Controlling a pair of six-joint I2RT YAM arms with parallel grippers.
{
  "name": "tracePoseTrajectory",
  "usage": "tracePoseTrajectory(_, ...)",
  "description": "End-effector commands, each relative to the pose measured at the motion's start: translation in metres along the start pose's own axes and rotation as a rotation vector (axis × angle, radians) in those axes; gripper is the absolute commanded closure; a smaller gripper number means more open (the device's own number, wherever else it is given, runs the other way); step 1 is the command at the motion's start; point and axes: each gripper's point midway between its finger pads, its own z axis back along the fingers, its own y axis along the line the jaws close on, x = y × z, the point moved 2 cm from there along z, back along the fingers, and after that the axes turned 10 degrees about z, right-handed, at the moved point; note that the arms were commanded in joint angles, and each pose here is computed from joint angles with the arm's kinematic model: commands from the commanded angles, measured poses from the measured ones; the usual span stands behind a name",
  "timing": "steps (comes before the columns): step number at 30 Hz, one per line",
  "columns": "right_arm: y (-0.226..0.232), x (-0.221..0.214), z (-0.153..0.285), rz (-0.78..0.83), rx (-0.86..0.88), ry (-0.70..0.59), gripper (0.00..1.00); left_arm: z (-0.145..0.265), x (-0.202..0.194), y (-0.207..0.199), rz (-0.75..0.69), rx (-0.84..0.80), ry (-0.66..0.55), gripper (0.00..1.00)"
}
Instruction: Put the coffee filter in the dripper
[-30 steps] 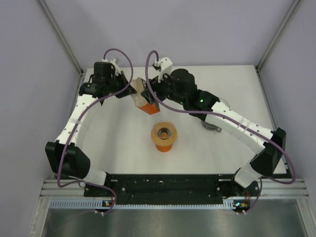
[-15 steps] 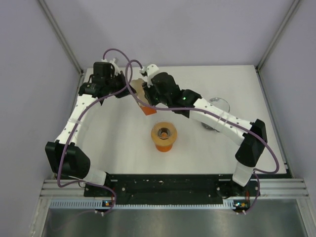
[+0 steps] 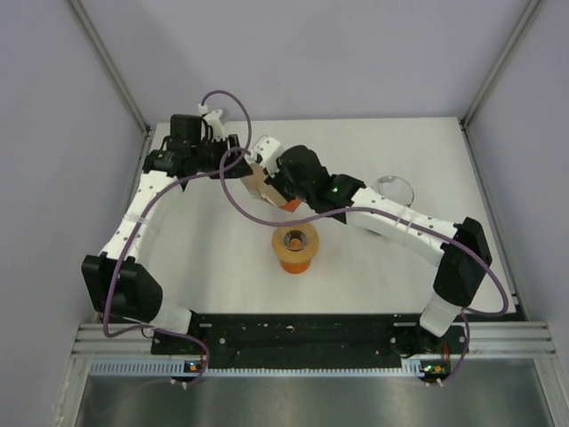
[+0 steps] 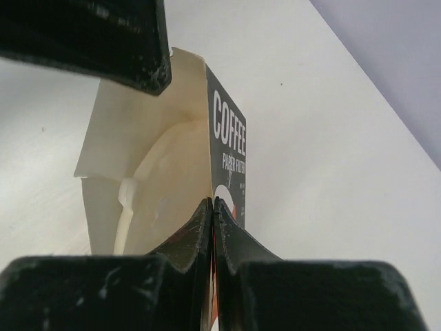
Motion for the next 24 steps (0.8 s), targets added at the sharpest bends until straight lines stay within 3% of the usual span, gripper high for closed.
tracePoseTrajectory(1, -0.021, 0.043, 0.034, 0.164, -0.039, -0.233, 1.00, 0.031, 0.016, -0.015, -0.225, -0.035, -0.076, 0.40)
tracePoseTrajectory(10, -0.019, 0.063, 0.053, 0.283, 0.006, -0.353, 1.00, 0.055, 0.000, -0.050, -0.474, -0.208, -0.010, 0.32)
tracePoseTrajectory(15, -0.012, 0.069, 0.059, 0.321, 0.049, -0.403, 1.00, 0.059, 0.012, -0.052, -0.566, -0.162, -0.054, 0.29)
tracePoseTrajectory(24, 0.000, 0.081, 0.071, 0.355, 0.123, -0.498, 1.00, 0.044, 0.013, -0.048, -0.652, -0.063, -0.070, 0.52)
